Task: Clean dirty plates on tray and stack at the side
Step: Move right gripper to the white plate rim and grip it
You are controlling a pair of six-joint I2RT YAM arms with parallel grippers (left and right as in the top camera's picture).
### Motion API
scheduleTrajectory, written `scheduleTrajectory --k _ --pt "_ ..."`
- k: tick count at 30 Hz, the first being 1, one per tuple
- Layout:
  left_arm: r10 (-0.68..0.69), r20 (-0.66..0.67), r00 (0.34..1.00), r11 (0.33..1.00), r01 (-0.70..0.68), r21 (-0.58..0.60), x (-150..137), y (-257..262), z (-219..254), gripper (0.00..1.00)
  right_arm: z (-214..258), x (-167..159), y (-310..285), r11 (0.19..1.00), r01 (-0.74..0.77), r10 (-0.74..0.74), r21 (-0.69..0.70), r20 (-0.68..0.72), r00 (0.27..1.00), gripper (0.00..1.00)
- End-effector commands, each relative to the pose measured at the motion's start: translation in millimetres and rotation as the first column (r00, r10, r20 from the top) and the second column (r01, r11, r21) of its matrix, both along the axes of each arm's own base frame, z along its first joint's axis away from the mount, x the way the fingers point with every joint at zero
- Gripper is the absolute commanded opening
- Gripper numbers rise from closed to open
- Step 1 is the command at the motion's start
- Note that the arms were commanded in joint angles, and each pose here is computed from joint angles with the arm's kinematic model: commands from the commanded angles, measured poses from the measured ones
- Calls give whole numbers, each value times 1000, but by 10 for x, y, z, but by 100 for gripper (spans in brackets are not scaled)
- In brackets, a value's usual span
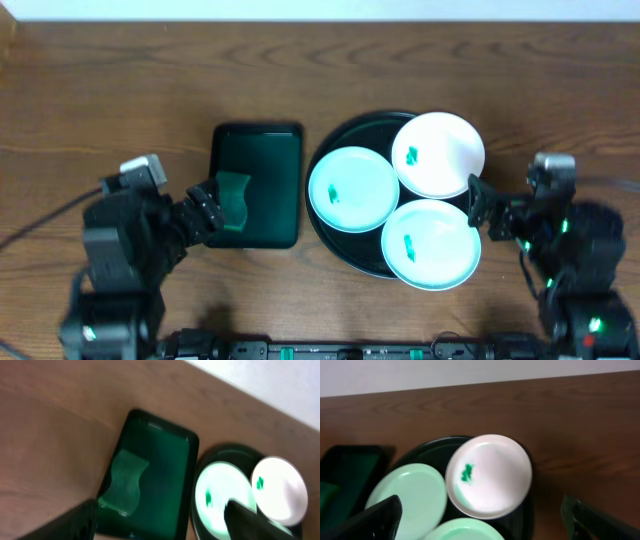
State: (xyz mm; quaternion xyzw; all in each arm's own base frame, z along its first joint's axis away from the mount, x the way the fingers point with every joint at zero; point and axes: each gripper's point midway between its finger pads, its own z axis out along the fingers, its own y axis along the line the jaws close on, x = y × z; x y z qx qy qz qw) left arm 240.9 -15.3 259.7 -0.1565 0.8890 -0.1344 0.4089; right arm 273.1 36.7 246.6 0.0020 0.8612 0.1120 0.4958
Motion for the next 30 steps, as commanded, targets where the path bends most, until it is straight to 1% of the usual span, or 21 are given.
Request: scheduleTrajectory --k 1,3,5,7,9,11,12,13,14,15,16,17,18,19,20,22,23,24,28,30 --pt "-72 -135 988 996 78 42 91 -34 145 81 115 84 159 997 -70 75 40 -143 987 99" --pt "-77 -249 965 996 87 33 90 -33 69 82 47 111 167 997 -66 76 47 -279 957 99" --pt "-78 -332 940 996 90 21 111 -34 -51 82 -26 135 173 997 -64 78 51 -358 930 99" --pt "-77 -400 913 996 88 11 141 -33 -198 81 -110 208 211 995 -73 95 69 -402 911 99" --pt "-78 -480 874 996 89 0 106 -35 -352 82 -221 243 289 989 -96 134 109 -442 887 99" --pt "-80 -596 799 996 88 -16 19 -37 -563 80 -353 277 402 978 -124 192 169 -485 853 99" --pt "-81 -621 780 996 87 -20 7 -37 -614 71 -380 285 437 973 -133 211 189 -493 844 91" --pt "-81 -639 765 996 87 -23 3 -37 -657 57 -410 293 463 969 -138 224 204 -501 836 81" --pt "-82 -664 744 996 86 -27 7 -37 -730 38 -470 305 471 968 -135 228 211 -520 823 48" --pt "-82 -675 734 996 86 -28 6 -37 -769 31 -515 300 478 968 -129 227 215 -538 812 31" --pt "-82 -689 720 996 86 -29 -2 -36 -828 15 -580 281 501 968 -124 229 219 -563 794 22" --pt "-82 -691 718 996 85 -30 -3 -36 -853 12 -618 270 525 967 -129 235 220 -575 784 18" --pt "-82 -692 718 996 85 -30 1 -35 -888 9 -656 258 558 966 -137 243 220 -585 774 17" --pt "-82 -691 718 996 85 -30 5 -36 -913 8 -694 249 590 965 -145 251 221 -594 764 17" --pt "-82 -691 719 996 85 -30 14 -36 -964 8 -753 245 638 964 -154 258 219 -608 751 18" --pt "-82 -692 718 996 85 -30 22 -35 -1056 8 -873 257 636 974 -118 216 192 -648 731 29" --pt "-82 -692 717 996 85 -30 24 -35 -1100 8 -944 263 639 979 -105 194 172 -668 718 36" --pt "-82 -691 718 996 85 -30 31 -35 -1130 9 -980 264 646 981 -103 188 164 -678 711 38" --pt "-82 -684 725 996 85 -30 59 -36 -1295 17 -1157 304 757 980 -134 197 145 -705 681 40" --pt "-82 -682 726 996 84 -30 65 -35 -1371 17 -1260 343 851 977 -154 211 145 -714 668 40"
